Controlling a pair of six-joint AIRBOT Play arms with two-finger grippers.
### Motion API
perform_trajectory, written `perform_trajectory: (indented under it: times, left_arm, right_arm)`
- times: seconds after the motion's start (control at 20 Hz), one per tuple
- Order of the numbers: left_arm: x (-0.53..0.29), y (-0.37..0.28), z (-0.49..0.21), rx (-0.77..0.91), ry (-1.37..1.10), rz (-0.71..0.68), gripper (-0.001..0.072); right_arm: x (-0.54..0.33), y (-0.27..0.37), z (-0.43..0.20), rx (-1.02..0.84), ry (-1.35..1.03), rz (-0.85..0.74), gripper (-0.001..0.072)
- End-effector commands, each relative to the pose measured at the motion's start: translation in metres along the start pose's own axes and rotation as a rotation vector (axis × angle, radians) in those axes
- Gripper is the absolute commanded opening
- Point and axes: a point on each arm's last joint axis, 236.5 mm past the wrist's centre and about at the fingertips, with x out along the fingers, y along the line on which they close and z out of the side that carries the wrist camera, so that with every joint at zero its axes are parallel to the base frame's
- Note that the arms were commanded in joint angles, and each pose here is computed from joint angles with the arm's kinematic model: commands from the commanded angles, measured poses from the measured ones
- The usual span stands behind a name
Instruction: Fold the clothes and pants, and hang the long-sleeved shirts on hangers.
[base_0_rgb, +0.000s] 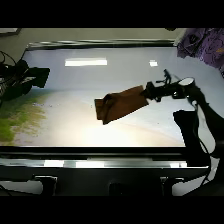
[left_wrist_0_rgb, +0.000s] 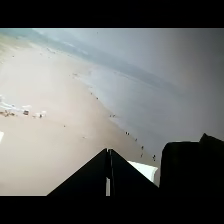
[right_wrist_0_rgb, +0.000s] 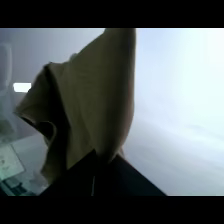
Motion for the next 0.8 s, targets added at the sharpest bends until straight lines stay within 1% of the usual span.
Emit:
perform_trajectory:
  times: [0.0,0.15,0.3,0.5,0.75]
  left_arm:
    - [0.000,-0.002,-0.001,-0.001,0.003,-0.006,0.0021]
    - [0.000,-0.001,-0.001,-0.001,0.006,-0.006,0.0021]
    - [0.000,-0.001,-0.003,-0.002,0.012,-0.005,0.0021]
    - [0.000,-0.001,-0.003,-0.003,0.013,-0.005,0.0021]
    - [0.000,-0.009,-0.005,-0.012,0.021,-0.038,0.0021]
  right_arm:
    - [-0.075,0.016,0.055,0.012,-0.153,-0.058,0.0026]
    - [-0.140,0.010,0.088,0.032,-0.281,-0.119,0.0026]
    - [-0.198,-0.010,0.109,0.108,-0.409,-0.160,0.0026]
    - [-0.259,-0.043,0.118,0.229,-0.542,-0.224,0.0026]
    - [-0.319,-0.075,0.111,0.352,-0.679,-0.371,0.0026]
